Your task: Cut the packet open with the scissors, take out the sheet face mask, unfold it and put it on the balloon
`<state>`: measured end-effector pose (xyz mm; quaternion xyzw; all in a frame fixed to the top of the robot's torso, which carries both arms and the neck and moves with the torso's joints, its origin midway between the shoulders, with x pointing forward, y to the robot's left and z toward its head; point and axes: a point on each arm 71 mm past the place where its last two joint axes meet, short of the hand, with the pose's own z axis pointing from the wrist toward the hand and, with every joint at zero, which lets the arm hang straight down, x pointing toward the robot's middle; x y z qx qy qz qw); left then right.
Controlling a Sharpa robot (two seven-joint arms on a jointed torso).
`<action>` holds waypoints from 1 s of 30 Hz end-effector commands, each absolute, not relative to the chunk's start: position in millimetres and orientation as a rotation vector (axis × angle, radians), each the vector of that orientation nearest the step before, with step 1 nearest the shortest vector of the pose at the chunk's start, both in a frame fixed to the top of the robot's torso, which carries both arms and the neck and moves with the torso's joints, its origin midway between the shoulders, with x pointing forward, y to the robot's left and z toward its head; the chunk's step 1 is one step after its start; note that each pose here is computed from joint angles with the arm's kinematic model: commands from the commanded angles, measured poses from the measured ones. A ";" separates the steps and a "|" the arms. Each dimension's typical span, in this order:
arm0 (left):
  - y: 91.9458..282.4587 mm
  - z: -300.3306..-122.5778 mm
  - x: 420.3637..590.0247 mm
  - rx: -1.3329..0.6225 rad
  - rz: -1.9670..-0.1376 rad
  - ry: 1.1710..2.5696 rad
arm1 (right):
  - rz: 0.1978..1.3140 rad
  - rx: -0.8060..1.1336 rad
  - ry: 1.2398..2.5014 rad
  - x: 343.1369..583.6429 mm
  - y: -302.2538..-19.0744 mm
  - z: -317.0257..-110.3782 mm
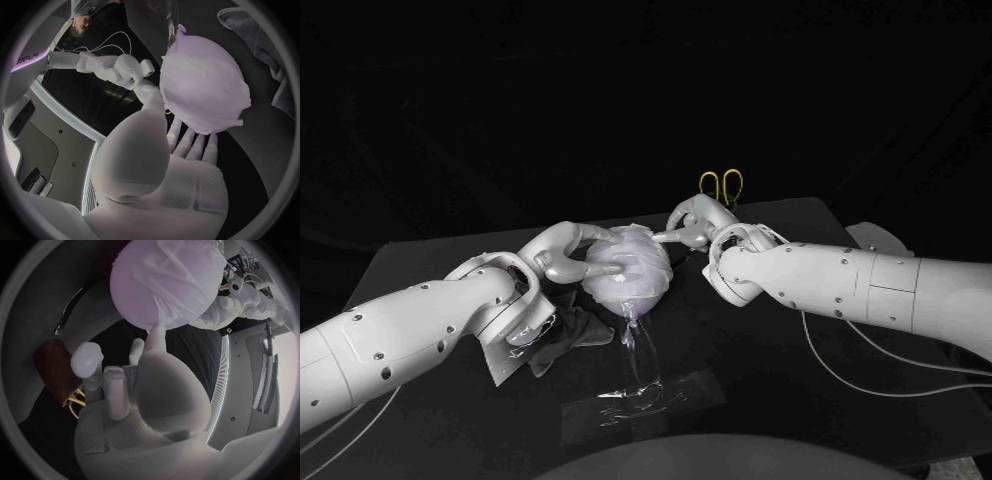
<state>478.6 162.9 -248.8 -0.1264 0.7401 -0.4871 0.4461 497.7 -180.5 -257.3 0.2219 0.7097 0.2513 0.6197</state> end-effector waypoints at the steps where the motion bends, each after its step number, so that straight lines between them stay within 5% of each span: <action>1: 162.8 -253.6 476.9 -0.309 -1.190 1.877 | 0.510 0.415 1.691 493.9 -179.8 -261.3; 20: 165.1 -253.3 477.2 -0.308 -1.188 1.870 | 0.484 0.391 1.660 475.0 -216.1 -251.5; 30: 161.9 -246.4 474.4 -0.314 -1.297 1.800 | 0.668 0.471 1.582 466.4 -217.5 -241.8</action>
